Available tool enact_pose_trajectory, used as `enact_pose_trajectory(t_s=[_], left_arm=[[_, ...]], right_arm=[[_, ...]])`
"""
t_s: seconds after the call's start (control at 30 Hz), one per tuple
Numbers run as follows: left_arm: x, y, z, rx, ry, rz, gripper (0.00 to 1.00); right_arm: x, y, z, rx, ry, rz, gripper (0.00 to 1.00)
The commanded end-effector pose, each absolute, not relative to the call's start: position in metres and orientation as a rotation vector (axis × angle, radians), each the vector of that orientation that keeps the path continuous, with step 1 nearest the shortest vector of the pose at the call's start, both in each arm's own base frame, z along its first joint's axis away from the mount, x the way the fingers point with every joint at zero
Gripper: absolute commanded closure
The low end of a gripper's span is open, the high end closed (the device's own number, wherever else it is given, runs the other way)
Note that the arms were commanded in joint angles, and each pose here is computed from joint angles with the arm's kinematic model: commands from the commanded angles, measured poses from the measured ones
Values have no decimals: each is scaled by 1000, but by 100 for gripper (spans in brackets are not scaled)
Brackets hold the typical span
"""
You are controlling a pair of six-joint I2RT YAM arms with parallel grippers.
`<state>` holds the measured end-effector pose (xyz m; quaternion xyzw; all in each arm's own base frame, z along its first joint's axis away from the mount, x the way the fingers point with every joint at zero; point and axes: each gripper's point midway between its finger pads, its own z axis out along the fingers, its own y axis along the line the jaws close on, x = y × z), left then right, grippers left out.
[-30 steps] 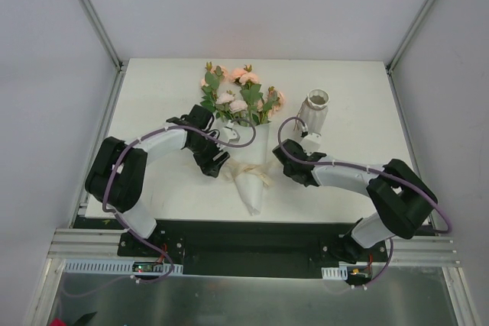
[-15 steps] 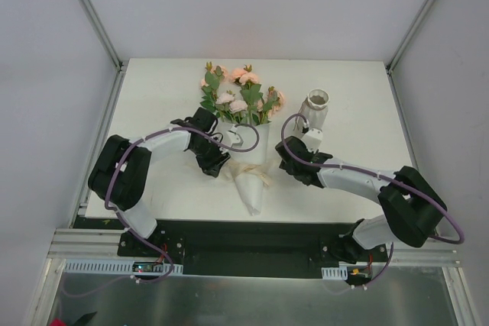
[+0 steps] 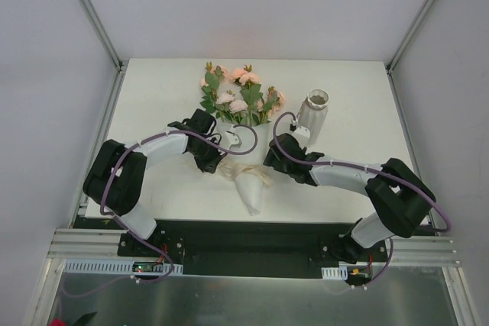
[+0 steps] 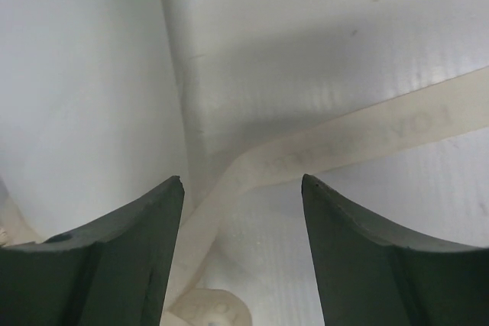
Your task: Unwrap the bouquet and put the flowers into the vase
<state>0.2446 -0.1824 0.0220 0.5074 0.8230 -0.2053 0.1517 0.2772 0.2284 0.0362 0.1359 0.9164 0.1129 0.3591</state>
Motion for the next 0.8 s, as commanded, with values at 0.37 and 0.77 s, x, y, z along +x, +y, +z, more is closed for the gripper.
enact_pose_trajectory(t_s=[0.37, 0.77], left_arm=[[245, -185, 46, 1432, 2312, -570, 100], [243, -181, 41, 1440, 2327, -551, 100]], right_arm=[[257, 292, 76, 432, 2421, 780, 37], [254, 289, 80, 455, 2417, 790, 77]])
